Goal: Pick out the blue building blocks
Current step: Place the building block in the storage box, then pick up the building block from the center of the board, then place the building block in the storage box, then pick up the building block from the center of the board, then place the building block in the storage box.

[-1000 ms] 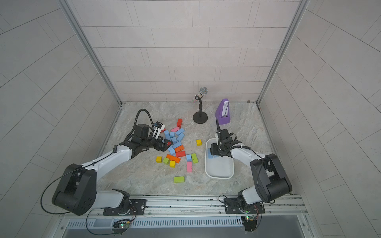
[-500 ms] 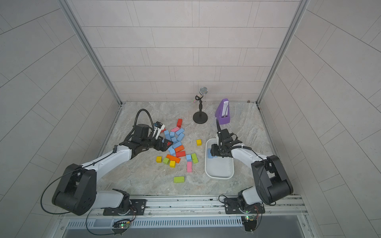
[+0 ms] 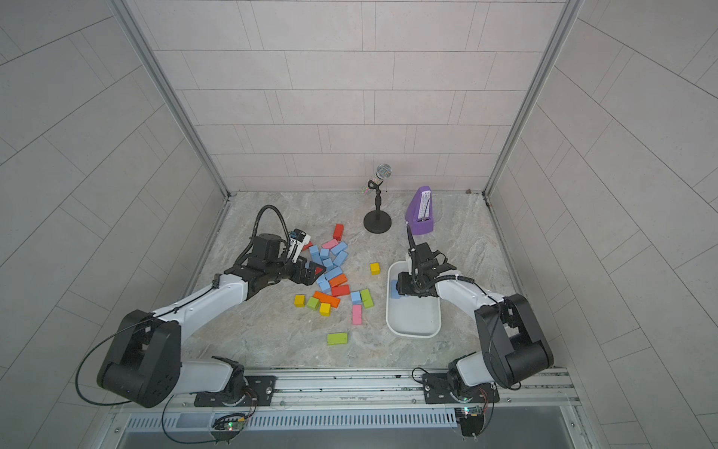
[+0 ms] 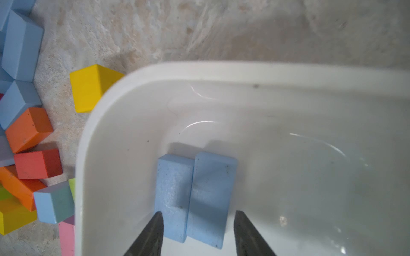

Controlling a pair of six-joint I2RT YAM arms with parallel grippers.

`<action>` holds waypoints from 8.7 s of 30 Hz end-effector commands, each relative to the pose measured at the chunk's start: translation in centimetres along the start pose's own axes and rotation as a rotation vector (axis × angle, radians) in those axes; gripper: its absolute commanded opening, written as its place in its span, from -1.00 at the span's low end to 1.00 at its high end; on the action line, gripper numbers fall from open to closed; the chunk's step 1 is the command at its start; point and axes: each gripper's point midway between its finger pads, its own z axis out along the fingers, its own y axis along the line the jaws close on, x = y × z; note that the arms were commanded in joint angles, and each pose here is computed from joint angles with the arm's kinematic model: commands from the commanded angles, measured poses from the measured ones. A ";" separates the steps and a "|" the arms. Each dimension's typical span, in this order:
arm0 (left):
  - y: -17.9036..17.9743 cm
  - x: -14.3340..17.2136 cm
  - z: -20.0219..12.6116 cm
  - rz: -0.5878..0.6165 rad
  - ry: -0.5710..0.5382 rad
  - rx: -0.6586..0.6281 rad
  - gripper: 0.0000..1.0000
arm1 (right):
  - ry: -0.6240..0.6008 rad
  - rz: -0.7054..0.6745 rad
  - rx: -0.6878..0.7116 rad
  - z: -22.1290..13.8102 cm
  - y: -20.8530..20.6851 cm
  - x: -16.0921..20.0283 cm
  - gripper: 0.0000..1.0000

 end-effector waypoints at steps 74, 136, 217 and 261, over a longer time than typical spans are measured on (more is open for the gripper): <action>0.1 -1.6 -1.5 0.003 -0.102 0.057 0.97 | -0.024 -0.347 0.112 -5.3 8.7 -1.5 -0.47; 1.9 -2.0 -1.4 0.006 -0.068 -0.108 1.00 | -0.021 -0.193 0.170 -4.1 0.4 -5.2 0.22; -1.1 1.3 -1.6 1.072 -0.018 0.153 -0.63 | -0.104 -0.243 -0.674 -5.0 24.4 -0.2 0.19; -6.3 0.7 -1.9 0.955 -0.141 0.216 0.52 | -0.107 -0.198 -0.532 -2.0 21.8 -3.2 -0.64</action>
